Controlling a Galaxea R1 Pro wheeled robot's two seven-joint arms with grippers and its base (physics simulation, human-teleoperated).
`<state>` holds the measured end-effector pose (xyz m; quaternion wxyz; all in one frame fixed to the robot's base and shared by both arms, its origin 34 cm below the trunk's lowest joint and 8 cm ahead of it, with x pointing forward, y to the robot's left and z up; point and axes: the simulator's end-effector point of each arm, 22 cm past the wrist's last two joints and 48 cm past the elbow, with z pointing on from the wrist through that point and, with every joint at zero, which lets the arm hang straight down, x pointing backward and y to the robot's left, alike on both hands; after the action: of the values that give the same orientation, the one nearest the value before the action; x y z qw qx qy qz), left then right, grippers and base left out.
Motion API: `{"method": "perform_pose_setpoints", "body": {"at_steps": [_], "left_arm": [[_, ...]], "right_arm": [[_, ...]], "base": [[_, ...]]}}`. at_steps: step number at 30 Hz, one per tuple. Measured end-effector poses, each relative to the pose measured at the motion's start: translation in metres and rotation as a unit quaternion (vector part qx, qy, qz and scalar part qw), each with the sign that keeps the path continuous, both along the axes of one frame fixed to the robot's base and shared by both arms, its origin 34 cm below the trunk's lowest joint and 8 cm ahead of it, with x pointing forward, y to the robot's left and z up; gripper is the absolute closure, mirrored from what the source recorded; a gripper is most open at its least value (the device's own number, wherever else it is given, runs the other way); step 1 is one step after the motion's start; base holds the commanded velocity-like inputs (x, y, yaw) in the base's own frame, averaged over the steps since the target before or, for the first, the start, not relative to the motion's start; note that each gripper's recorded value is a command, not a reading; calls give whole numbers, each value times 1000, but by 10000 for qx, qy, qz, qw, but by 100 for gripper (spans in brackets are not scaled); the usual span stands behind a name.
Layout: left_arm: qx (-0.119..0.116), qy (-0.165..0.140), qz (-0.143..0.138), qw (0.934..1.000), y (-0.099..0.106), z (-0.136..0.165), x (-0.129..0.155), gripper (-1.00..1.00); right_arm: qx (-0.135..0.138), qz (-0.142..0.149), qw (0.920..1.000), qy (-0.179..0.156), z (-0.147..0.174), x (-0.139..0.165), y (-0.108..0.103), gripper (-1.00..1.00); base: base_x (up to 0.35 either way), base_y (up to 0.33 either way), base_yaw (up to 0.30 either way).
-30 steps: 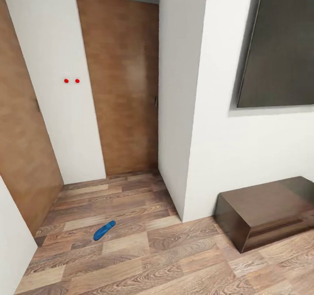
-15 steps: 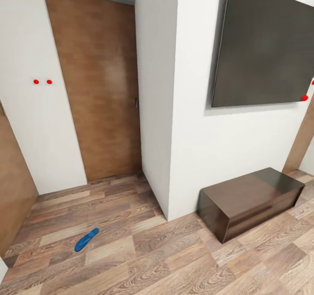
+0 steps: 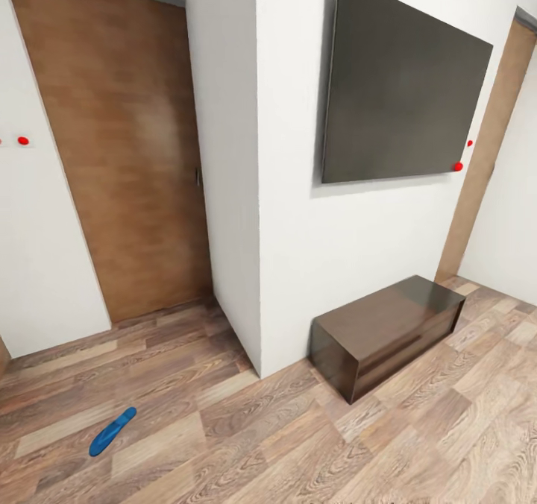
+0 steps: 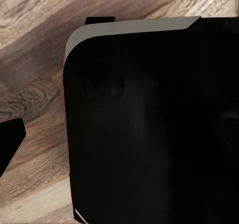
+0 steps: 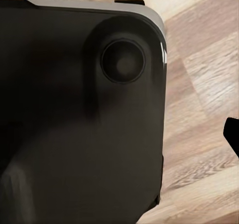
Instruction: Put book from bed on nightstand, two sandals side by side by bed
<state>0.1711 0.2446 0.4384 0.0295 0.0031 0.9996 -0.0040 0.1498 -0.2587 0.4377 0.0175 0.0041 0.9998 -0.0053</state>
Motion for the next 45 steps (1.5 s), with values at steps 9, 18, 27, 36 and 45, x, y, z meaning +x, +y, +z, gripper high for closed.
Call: {"method": "perform_pose_setpoints", "body": {"at_steps": [9,18,27,36,45], "left_arm": [[-15,-70,-22,10000,-1,0,6,-100],[-14,-163,-38,9999,-1,1,15,-100],[-12,-191,-54,9998,-1,1,18,-100],[-12,-201,-59,9998,-1,1,19,-100],[-10,-203,-63,9998,-1,1,19,-100]], "right_arm": [[0,-10,10000,-13,0,1,0,-100],[0,-10,10000,-12,0,1,0,-100],[0,-10,10000,-11,0,1,0,-100],[-1,-8,10000,-10,0,1,0,-100],[-1,-7,10000,-13,0,1,0,-100]], "base": [[5,0,-293],[59,0,-293],[81,0,-293],[46,0,-293],[7,0,-293]]}}
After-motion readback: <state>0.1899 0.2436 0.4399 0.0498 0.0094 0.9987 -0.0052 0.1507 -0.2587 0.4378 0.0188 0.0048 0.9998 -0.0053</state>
